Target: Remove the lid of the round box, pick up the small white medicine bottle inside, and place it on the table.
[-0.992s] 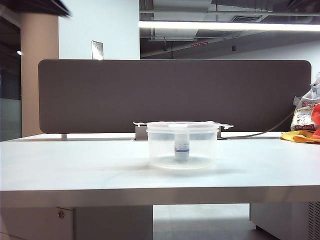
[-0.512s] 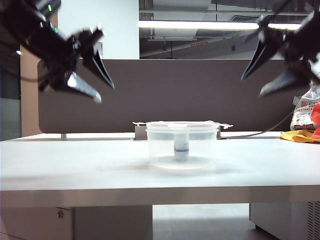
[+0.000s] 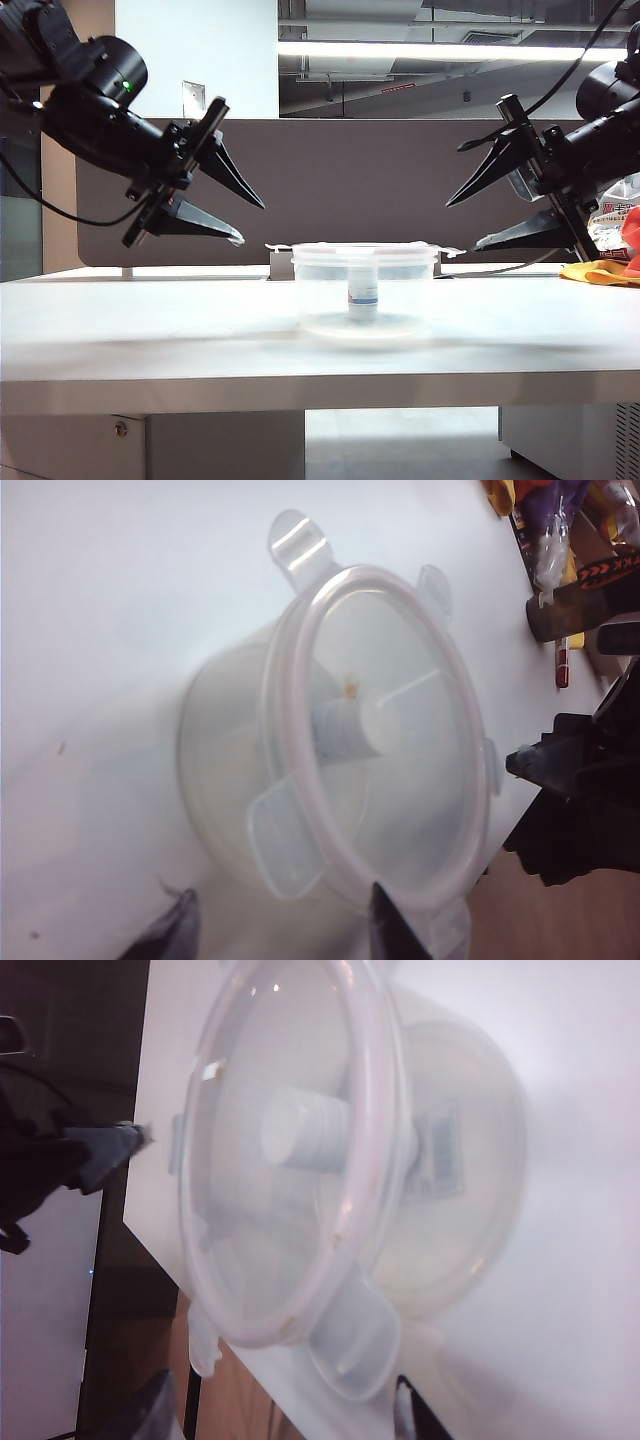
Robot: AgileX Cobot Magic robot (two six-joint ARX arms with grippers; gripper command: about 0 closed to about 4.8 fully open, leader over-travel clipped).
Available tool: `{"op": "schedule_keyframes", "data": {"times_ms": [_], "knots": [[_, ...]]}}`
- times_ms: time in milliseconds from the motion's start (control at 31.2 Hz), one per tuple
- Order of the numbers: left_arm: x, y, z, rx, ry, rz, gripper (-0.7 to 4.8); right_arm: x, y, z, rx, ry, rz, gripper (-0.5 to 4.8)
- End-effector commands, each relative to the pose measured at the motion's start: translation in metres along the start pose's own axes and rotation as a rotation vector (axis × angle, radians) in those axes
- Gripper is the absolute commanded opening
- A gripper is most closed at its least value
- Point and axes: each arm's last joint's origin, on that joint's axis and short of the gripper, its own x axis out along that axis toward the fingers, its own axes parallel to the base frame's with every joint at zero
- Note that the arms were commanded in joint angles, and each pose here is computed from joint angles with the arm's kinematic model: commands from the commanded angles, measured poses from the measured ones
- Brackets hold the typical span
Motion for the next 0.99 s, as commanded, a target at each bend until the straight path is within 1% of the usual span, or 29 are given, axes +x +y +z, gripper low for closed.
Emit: {"op": "schedule_keyframes", "data": {"times_ms": [32, 128, 224, 320, 416, 512, 576, 640, 800, 864, 896, 992], "knots": [[0.004, 0.002, 0.001, 0.002, -0.002, -0.02, 2.14, 0.0, 0.002, 0.002, -0.004, -0.017, -0.011, 2.69], [0.009, 0.005, 0.0, -0.01, 0.003, -0.024, 2.14, 0.001, 0.002, 0.002, -0.006, -0.029, -0.042, 2.6], [0.012, 0.008, 0.0, -0.022, 0.007, -0.031, 2.05, 0.003, 0.003, 0.003, -0.021, -0.035, -0.038, 2.59], [0.014, 0.01, -0.001, -0.025, 0.014, -0.033, 2.05, 0.003, 0.003, 0.004, -0.026, -0.039, -0.036, 2.23], [0.018, 0.01, -0.002, -0.023, 0.022, -0.046, 2.04, 0.005, 0.001, 0.004, -0.023, -0.037, -0.036, 2.2], [0.024, 0.01, -0.003, -0.026, 0.026, -0.063, 1.69, 0.006, -0.001, 0.004, -0.019, -0.034, -0.038, 2.2], [0.026, 0.009, -0.004, -0.021, 0.027, -0.07, 1.69, 0.006, -0.002, 0.004, -0.017, -0.033, -0.038, 2.2], [0.029, 0.006, -0.005, -0.012, 0.031, -0.073, 1.45, 0.006, -0.002, 0.004, -0.017, -0.033, -0.038, 2.2], [0.031, 0.007, -0.005, -0.009, 0.026, -0.073, 1.35, 0.006, -0.002, 0.004, -0.017, -0.033, -0.038, 2.2], [0.031, 0.007, -0.005, -0.008, 0.027, -0.072, 0.65, 0.006, -0.002, 0.004, -0.017, -0.033, -0.038, 2.2], [0.031, 0.008, -0.005, -0.008, 0.027, -0.072, 0.46, 0.006, -0.002, 0.004, -0.017, -0.033, -0.038, 2.2], [0.031, 0.007, -0.005, -0.005, 0.025, -0.074, 0.45, 0.006, -0.002, 0.004, -0.017, -0.033, -0.038, 2.2]]}}
